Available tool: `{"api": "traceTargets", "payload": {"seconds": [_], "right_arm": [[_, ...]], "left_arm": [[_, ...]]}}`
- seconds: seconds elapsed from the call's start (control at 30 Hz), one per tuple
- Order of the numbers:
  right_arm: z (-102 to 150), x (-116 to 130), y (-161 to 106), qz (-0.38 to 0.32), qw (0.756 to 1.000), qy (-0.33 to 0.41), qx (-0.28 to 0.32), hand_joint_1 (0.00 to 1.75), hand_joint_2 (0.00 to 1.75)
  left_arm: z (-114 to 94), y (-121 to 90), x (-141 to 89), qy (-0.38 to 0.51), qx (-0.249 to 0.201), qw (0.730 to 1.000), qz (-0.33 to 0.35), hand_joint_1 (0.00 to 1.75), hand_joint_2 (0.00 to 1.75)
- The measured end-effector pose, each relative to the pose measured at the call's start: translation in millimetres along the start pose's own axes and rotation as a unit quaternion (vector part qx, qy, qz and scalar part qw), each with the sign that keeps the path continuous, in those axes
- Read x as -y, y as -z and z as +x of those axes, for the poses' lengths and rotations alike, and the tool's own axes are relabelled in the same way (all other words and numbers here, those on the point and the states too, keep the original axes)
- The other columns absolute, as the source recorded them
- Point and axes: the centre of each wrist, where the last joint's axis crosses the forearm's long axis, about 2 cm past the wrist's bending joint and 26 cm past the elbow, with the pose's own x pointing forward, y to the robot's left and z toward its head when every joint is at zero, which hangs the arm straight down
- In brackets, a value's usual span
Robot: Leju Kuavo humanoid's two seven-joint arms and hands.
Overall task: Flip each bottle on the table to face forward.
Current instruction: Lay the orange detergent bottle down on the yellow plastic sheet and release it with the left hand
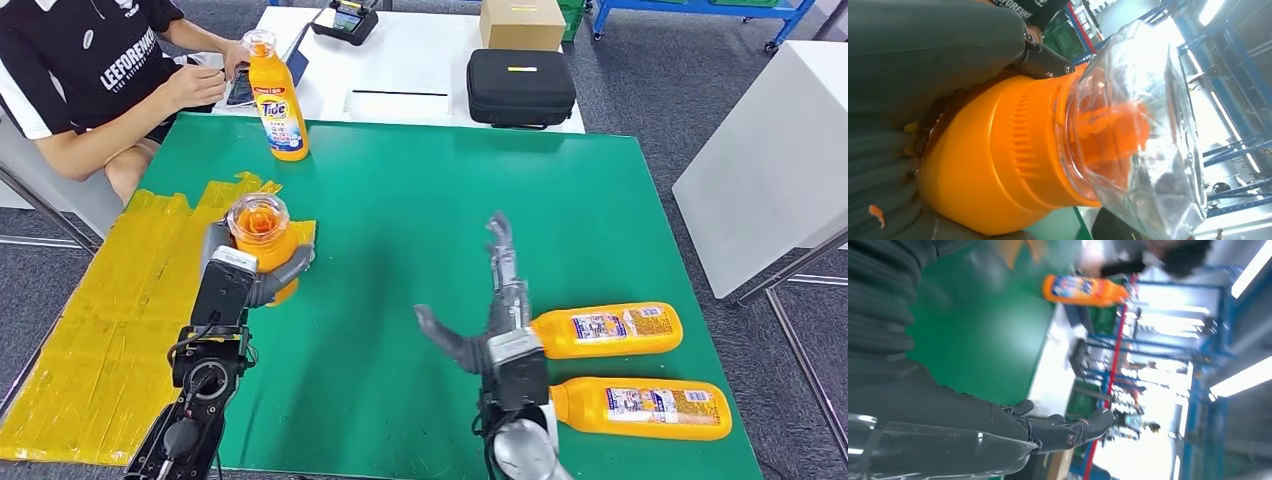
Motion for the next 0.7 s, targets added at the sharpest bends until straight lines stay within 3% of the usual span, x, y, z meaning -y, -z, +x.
{"api": "traceTargets", "payload": {"seconds": [0.1, 0.2, 0.4, 0.7], "right_arm": [[7, 8, 1, -0.010, 1.000, 0.012, 0.009, 0.00, 1.75], [11, 15, 1, -0.006, 0.999, 0.049, 0.011, 0.00, 1.75], [19, 34, 4, 0.023, 0.997, 0.075, 0.018, 0.00, 1.75], [23, 48, 14, 0.027, 0.998, 0.054, 0.031, 0.00, 1.75]], "left_arm": [[0, 0, -2, 0.027, 0.004, 1.000, 0.007, 1.75, 1.75], [0, 0, -5, 0.129, 0.023, 0.991, 0.022, 1.75, 1.75], [-11, -12, -8, 0.364, 0.061, 0.929, 0.001, 1.75, 1.75], [-40, -47, 7, 0.461, 0.036, 0.882, -0.090, 1.75, 1.75]]}}
